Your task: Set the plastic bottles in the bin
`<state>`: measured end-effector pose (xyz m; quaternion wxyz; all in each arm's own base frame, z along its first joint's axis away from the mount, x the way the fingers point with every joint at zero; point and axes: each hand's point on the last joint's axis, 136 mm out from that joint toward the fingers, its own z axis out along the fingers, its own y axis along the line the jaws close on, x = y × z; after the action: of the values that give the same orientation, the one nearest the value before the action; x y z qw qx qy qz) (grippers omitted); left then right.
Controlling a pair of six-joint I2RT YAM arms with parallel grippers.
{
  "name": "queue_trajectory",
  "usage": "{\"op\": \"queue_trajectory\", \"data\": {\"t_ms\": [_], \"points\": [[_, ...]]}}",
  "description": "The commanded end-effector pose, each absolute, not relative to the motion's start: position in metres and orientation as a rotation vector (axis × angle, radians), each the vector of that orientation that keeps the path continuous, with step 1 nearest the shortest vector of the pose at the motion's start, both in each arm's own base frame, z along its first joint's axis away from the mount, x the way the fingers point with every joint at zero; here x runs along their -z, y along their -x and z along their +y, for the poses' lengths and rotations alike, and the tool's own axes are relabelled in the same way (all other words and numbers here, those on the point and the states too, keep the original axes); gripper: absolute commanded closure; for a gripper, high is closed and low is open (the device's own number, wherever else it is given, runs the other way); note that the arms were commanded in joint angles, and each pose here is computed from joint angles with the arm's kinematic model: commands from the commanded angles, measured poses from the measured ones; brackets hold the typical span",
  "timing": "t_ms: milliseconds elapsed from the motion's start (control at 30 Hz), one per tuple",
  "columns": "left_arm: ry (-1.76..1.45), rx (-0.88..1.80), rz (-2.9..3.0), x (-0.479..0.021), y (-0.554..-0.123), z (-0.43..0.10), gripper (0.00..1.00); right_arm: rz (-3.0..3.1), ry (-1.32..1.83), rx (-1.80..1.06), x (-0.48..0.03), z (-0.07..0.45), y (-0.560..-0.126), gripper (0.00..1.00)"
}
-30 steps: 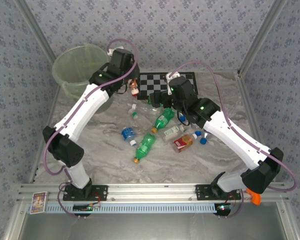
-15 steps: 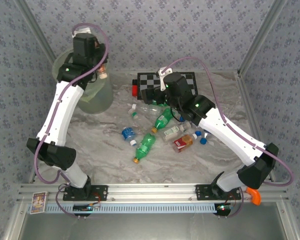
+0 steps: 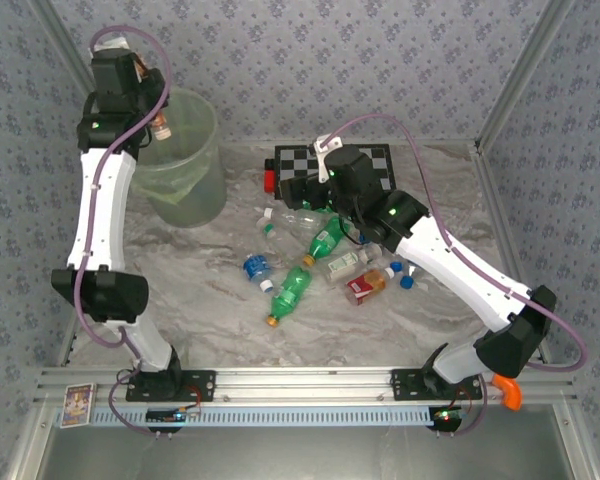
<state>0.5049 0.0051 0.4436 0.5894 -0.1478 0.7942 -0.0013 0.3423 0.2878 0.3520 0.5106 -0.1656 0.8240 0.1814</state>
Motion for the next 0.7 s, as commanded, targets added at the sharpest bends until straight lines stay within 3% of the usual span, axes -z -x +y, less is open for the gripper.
{"op": "queue_trajectory", "data": {"t_ms": [0, 667], "points": [[0.231, 0.033, 1.851, -0.432, -0.521, -0.009, 0.46, 1.964, 0.396, -0.42, -0.362, 0.287, -0.343, 0.01], [0.148, 0.144, 1.849, -0.378, -0.507, -0.028, 0.47, 1.962, 0.42, -0.437, -0.363, 0.295, -0.344, 0.01]]}}
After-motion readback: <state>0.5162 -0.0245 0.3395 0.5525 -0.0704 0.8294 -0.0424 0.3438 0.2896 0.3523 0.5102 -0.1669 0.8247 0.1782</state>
